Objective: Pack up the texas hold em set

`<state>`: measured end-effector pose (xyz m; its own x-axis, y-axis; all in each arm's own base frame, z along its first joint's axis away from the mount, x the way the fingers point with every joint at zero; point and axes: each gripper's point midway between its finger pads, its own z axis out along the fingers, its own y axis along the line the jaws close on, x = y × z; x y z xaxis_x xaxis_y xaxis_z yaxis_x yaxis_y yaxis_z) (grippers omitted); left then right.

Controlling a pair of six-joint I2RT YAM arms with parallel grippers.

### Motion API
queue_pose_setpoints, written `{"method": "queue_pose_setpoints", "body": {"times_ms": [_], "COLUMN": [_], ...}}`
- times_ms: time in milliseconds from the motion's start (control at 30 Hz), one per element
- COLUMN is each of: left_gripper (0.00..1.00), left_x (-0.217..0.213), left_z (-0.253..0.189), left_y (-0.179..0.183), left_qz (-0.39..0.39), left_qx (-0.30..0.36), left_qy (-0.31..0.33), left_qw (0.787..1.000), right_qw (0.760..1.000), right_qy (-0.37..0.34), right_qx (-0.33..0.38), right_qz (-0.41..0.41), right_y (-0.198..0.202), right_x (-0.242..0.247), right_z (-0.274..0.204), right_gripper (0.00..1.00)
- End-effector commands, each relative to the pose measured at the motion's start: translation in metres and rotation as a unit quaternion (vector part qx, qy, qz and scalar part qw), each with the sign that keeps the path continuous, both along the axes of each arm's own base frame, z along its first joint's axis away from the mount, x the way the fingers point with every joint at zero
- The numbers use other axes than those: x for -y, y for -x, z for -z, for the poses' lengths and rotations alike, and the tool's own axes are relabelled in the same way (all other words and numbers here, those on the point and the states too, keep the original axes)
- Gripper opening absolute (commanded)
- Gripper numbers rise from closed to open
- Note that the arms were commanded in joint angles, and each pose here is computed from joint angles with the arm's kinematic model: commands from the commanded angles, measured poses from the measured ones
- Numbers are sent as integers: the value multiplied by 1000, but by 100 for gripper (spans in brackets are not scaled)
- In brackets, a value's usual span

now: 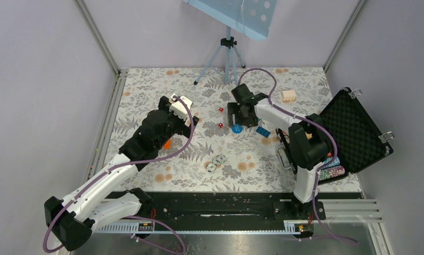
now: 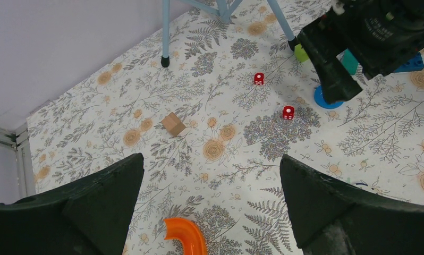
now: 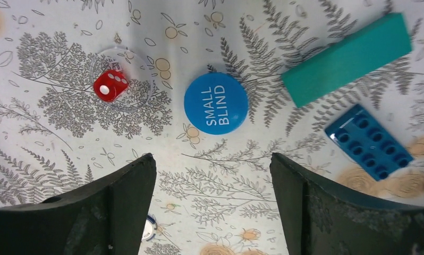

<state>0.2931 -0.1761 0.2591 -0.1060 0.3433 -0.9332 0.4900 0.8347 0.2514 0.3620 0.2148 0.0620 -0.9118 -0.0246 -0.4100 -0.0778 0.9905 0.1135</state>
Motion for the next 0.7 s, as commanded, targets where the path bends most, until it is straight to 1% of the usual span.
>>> {"method": "queue_pose_setpoints", "body": {"times_ms": [0,100,233,333,533,667], "left_gripper": [99,99,99,99,99,99], "left_x": [3,3,3,3,4,3], "left_z": [-12,-12,-12,-12,-13,-13], "left_y": [-2,-2,-1,-1,0,0], "left_qz": [0,3,3,4,7,7], "left_qx": [18,18,18,17,18,19], "left_qy": [13,13,12,12,13,12], "left_qw": [1000,1000,1000,1000,1000,1000], "right_qw": [999,999,998,997,996,995], "right_qy": [-9,-9,-2,4,45,52], "right_qx": [4,-9,-21,-25,-9,-6], "right_qz": [43,53,62,66,79,81], "right_y": [-11,-11,-11,-13,-23,-27], "right_x": [-10,-14,-16,-17,-10,-9], "right_z": [5,14,25,32,35,38], "right_gripper": [83,79,75,73,73,71]}}
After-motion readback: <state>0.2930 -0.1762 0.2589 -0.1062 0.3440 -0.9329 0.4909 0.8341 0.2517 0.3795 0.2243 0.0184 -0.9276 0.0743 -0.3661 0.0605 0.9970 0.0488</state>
